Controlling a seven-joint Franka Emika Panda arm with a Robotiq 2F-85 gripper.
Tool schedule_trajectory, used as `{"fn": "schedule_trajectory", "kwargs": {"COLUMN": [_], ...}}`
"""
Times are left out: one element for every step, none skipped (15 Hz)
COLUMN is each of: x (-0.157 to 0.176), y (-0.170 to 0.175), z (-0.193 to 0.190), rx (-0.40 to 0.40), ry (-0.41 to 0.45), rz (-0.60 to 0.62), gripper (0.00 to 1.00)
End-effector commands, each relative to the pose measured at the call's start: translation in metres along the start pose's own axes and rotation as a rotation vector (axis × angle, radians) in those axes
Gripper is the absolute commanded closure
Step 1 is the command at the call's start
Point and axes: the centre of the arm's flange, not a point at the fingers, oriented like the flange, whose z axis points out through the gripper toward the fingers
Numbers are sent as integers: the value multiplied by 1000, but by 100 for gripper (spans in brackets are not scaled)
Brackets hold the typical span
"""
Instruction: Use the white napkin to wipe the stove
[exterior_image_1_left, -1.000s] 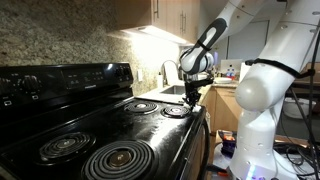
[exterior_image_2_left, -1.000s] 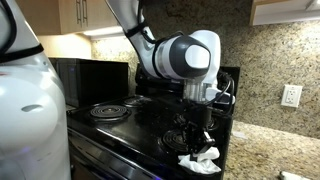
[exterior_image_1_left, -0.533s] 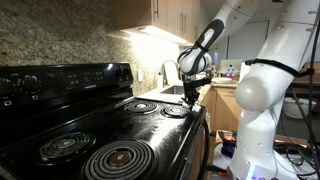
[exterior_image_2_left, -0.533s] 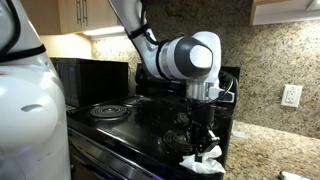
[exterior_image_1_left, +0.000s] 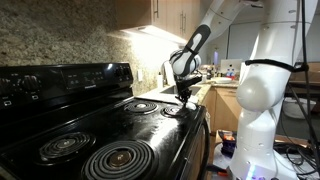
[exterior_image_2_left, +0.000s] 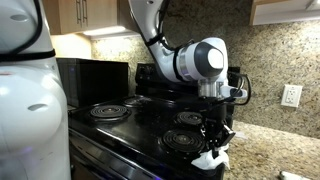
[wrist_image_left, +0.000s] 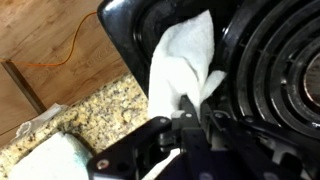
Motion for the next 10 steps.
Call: {"fn": "schedule_trajectory", "kwargs": {"x": [39, 46, 53, 62, 68, 75, 80, 85, 90, 94], "y": [-27, -34, -40, -45, -51, -56, -62, -68, -75, -81], "z": [30, 28, 25, 23, 20, 17, 17, 16, 15, 15], "rx": [-23, -24, -29, -32, -37, -41, -43, -47, -49, -52], "ry": [4, 11, 18, 26, 35, 43, 48, 52, 54, 58], "rz": [-60, -70, -81, -90, -99, -110, -113, -125, -136, -147], "gripper": [91, 91, 91, 91, 91, 91, 91, 91, 91, 91]}}
